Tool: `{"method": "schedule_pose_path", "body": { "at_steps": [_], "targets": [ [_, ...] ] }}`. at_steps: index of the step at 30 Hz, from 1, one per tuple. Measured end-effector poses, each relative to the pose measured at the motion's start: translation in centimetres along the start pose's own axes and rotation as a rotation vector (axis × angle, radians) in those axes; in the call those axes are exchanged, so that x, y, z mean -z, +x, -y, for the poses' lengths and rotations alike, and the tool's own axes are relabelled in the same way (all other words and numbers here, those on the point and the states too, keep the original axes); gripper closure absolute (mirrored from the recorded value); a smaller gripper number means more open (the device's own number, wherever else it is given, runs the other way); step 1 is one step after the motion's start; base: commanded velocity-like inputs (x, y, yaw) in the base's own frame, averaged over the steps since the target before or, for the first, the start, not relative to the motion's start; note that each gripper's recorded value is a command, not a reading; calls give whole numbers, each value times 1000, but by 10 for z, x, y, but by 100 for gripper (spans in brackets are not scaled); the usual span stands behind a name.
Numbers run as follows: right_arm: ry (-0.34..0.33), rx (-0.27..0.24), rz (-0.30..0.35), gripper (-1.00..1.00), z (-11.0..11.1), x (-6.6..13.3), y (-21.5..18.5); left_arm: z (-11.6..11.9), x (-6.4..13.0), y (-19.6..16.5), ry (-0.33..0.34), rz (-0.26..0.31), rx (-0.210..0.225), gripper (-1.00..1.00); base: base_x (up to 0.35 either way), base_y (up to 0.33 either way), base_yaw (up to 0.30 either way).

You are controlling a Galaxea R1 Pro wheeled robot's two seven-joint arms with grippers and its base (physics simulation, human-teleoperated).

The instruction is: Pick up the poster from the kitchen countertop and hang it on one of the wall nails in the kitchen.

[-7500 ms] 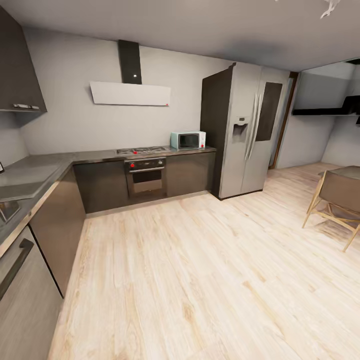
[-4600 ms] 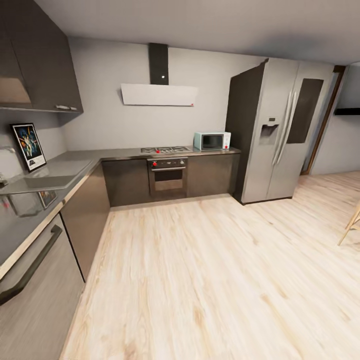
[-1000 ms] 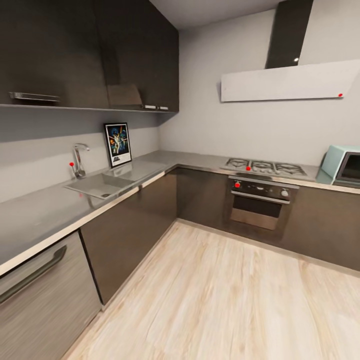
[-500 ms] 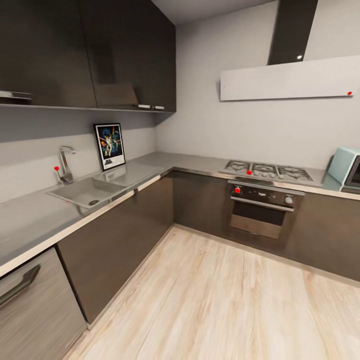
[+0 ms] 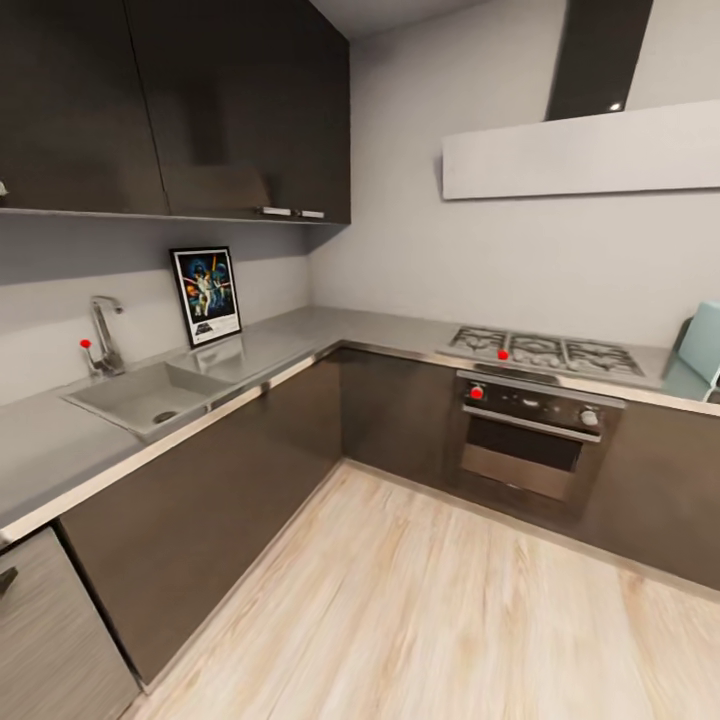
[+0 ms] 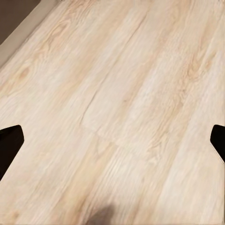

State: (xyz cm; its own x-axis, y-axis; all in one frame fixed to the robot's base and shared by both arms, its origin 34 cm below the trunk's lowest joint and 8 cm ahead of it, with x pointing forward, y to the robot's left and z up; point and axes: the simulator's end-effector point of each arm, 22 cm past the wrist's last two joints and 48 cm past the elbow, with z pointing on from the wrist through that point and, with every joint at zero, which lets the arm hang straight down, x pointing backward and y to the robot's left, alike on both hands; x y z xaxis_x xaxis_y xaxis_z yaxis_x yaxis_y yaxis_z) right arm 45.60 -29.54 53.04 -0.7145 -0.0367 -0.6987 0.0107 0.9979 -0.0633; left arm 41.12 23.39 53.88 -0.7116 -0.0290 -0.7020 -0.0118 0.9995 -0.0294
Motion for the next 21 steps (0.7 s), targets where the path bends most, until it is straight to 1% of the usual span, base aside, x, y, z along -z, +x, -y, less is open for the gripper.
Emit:
{"method": "schedule_pose_path", "body": {
  "at_steps": [21],
  "targets": [
    [1, -2, 0, -100, 0, 0, 0, 0, 0, 0, 1, -1, -1, -100, 254, -247, 279]
  ]
}}
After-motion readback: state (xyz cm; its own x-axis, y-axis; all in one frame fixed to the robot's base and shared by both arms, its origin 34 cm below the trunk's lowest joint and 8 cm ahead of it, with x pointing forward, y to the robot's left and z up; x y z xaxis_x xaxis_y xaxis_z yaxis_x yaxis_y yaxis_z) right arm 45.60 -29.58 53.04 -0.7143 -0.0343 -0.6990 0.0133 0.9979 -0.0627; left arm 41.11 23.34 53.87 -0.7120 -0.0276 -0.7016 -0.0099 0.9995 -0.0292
